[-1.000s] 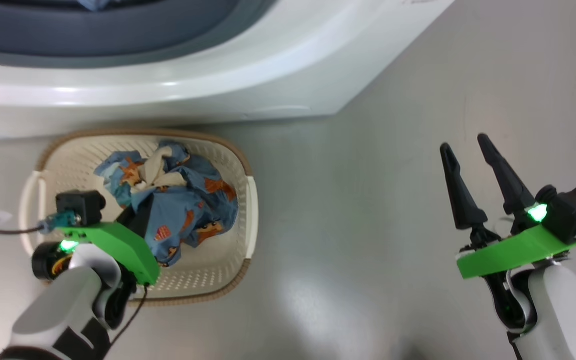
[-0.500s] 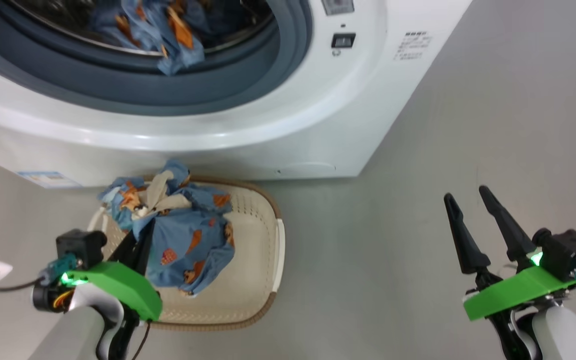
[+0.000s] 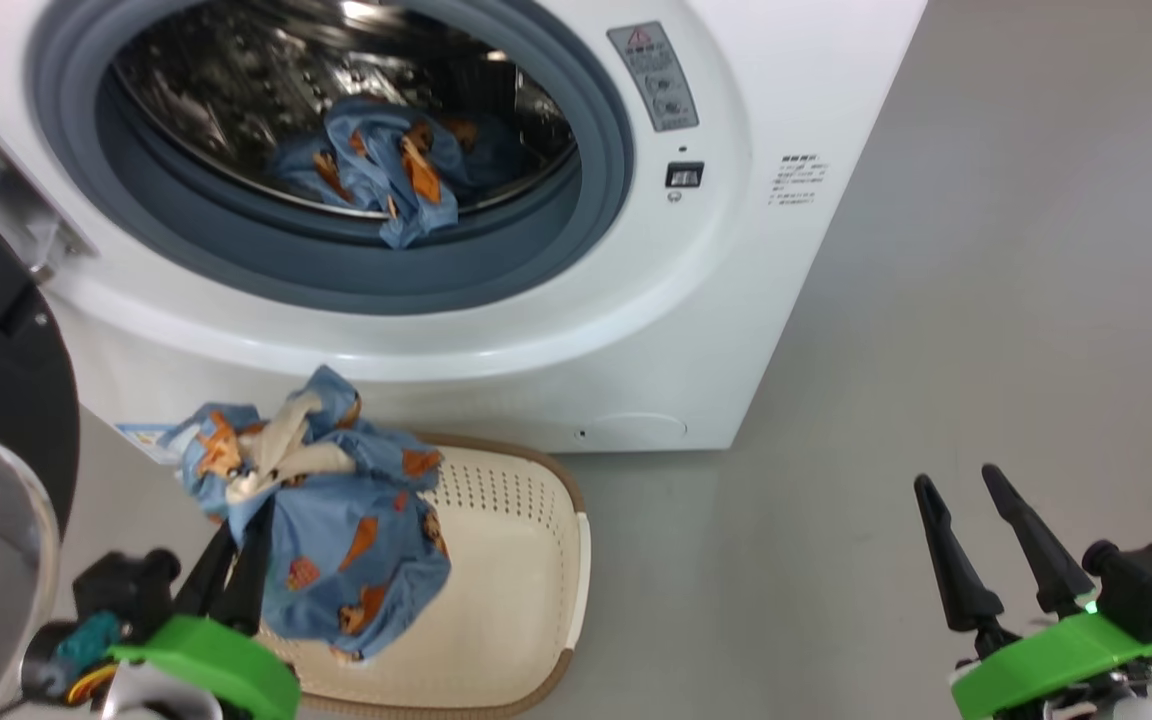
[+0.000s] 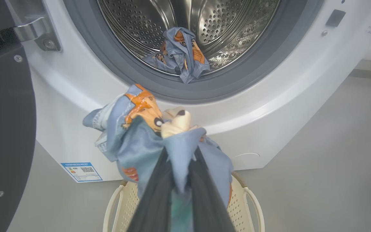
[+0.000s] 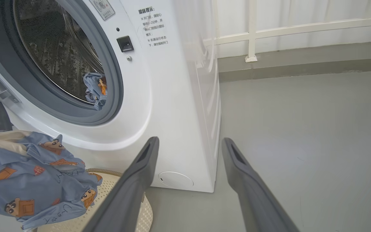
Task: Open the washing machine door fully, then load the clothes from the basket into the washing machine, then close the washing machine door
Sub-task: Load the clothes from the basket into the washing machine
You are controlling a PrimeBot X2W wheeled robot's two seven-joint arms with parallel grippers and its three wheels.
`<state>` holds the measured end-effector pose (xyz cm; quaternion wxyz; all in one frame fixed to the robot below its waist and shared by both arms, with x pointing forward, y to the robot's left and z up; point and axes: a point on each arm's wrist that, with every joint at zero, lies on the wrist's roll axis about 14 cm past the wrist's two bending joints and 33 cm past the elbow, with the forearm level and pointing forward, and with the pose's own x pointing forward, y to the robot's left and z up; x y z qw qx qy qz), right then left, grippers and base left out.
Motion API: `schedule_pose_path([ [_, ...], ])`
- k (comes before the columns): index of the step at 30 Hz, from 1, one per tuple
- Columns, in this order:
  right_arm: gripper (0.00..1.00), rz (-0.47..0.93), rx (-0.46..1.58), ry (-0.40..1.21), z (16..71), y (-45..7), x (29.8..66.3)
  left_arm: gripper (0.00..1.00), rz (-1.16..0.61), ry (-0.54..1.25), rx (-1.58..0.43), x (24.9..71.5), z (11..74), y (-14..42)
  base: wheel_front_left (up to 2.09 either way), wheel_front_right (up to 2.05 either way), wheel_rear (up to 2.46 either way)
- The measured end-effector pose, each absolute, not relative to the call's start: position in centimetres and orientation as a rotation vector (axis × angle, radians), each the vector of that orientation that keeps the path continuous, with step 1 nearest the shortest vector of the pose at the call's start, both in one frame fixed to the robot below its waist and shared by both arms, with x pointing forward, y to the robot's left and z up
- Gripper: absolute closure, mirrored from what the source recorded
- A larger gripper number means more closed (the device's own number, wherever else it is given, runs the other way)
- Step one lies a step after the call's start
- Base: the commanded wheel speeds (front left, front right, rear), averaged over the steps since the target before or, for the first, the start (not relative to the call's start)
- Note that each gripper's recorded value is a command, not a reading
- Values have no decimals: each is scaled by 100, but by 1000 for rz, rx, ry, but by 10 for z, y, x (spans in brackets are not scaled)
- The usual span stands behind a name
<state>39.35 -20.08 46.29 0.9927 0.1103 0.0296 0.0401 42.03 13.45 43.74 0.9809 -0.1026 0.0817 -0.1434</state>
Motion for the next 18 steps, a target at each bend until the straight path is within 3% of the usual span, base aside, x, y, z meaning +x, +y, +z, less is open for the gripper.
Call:
schedule_pose_path([
  [18,0,18,220,28,475,-221,352,100,-198,24,-171,359,478,158,0,0,0],
])
